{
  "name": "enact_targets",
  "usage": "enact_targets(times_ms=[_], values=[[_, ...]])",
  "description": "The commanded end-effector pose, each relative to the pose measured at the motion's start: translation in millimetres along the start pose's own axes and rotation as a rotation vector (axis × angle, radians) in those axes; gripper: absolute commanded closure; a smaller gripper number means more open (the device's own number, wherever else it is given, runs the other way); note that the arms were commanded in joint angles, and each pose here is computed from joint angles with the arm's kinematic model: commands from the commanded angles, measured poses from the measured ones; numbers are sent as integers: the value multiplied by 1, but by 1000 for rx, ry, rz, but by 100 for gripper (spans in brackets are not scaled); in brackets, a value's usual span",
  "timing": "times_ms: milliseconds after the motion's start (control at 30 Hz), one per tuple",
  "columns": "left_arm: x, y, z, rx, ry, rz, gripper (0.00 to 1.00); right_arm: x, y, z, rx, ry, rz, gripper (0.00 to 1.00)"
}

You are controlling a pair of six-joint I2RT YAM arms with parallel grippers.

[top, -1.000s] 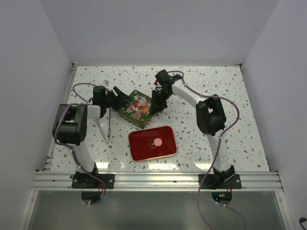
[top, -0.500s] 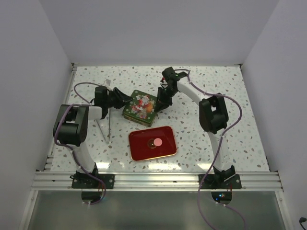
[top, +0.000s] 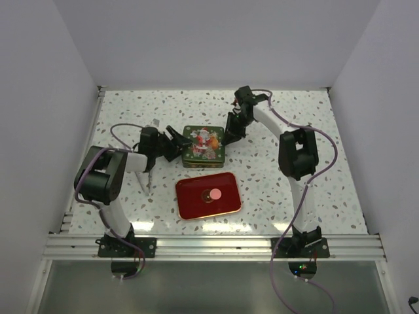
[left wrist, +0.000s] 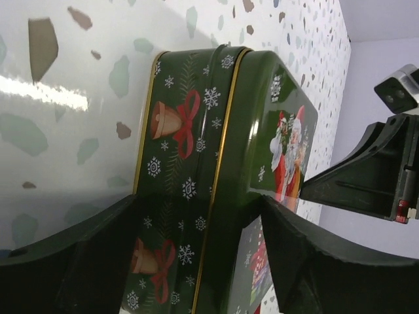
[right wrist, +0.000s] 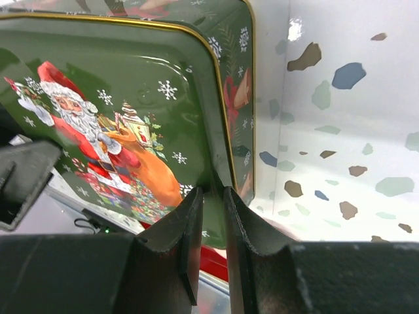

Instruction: Pack the cookies

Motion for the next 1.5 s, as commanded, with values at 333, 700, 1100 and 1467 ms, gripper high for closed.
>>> enact_targets(times_ms=[333, 700, 1100, 1467], values=[[26, -54, 18, 22, 175, 216, 0, 9, 34, 25, 114, 49, -175, 75], [50, -15, 4, -11, 214, 115, 0, 19, 35, 29, 125, 54, -189, 61], [62, -5, -18, -52, 174, 70, 0, 27, 35, 34, 132, 66, -201, 57], [82, -4, -50, -175, 150, 31, 66, 29, 37, 38, 125, 85, -217, 55]])
Point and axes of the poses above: each gripper's point midway between its finger pads, its own x axis back along the fingers, its own z axis along the line the jaws close on, y = z × x, the point moved 2 cm from there along x, back along the fingers, and after that the axes turned 15 degrees about x, right-handed, at the moved point
